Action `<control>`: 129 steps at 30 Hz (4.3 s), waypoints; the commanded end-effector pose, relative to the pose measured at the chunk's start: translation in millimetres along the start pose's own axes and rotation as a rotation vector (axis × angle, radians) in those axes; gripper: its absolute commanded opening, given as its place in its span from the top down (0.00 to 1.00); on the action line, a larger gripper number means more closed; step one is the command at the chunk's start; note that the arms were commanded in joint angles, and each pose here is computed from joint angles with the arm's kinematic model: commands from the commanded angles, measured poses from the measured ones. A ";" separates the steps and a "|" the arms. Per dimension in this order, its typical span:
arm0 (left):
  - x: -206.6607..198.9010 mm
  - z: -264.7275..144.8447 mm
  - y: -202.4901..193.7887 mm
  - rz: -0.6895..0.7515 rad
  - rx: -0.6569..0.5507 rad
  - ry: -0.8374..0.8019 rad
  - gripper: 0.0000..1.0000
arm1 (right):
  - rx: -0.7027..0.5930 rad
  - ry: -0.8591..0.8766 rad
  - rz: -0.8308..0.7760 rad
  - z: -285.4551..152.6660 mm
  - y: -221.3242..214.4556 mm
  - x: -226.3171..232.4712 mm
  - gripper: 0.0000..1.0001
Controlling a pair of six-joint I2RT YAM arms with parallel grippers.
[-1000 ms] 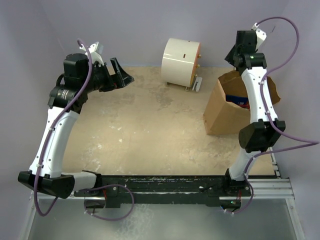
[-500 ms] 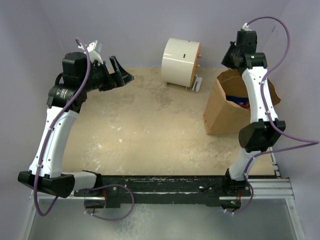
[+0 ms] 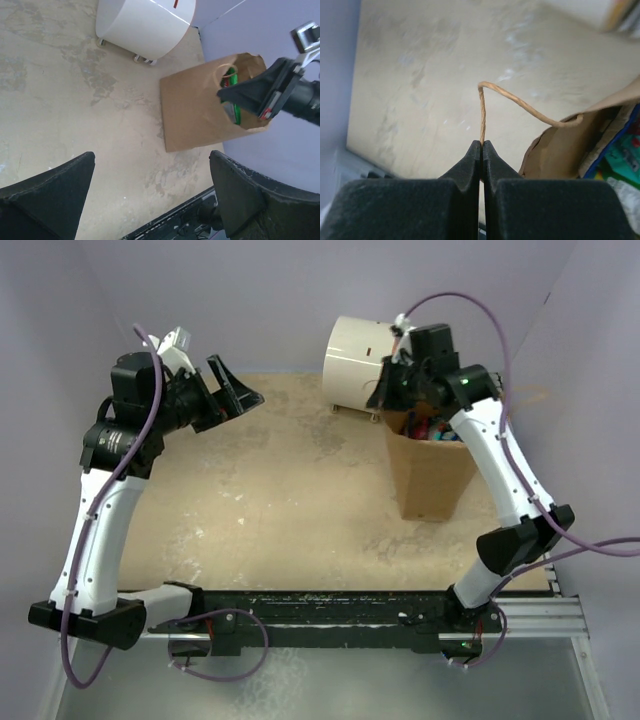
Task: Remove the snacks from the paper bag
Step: Move the paper bag to the center of the board, then adjust the paper bag at the center of the board.
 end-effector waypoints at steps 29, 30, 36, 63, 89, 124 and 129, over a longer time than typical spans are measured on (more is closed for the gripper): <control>4.5 36.6 -21.9 -0.194 0.182 -0.181 0.01 | -0.013 0.145 -0.253 -86.0 -41.2 99.9 0.01; 6.5 40.4 -23.5 -0.203 0.195 -0.183 0.01 | -0.024 0.101 -0.253 -89.8 -41.2 94.3 0.01; 23.0 72.1 -36.1 -0.288 0.288 -0.219 0.00 | -0.160 -0.247 -0.207 -109.5 -27.2 55.1 0.01; 10.0 97.0 -37.0 -0.280 0.328 -0.335 0.96 | -0.126 -0.164 -0.027 -55.5 19.5 -32.8 0.50; -7.7 82.6 -12.7 -0.194 0.224 -0.332 1.00 | -0.165 0.064 -0.141 -75.9 22.6 -8.8 1.00; -18.6 36.9 -10.1 -0.090 0.149 -0.277 1.00 | 0.308 0.432 -0.042 2.0 -157.4 70.4 1.00; -21.1 40.7 -46.4 -0.135 0.238 -0.258 1.00 | 0.308 0.350 0.028 -5.9 -186.1 51.2 0.95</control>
Point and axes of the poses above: each gripper's point midway between its finger pads, its own z axis out along the fingers, its own x axis along the line the jaws close on, y = z × x, the point moved 8 cm from there along -z, back along the fingers, and after that the axes turned 5 degrees about -z, right-handed, at the moved point
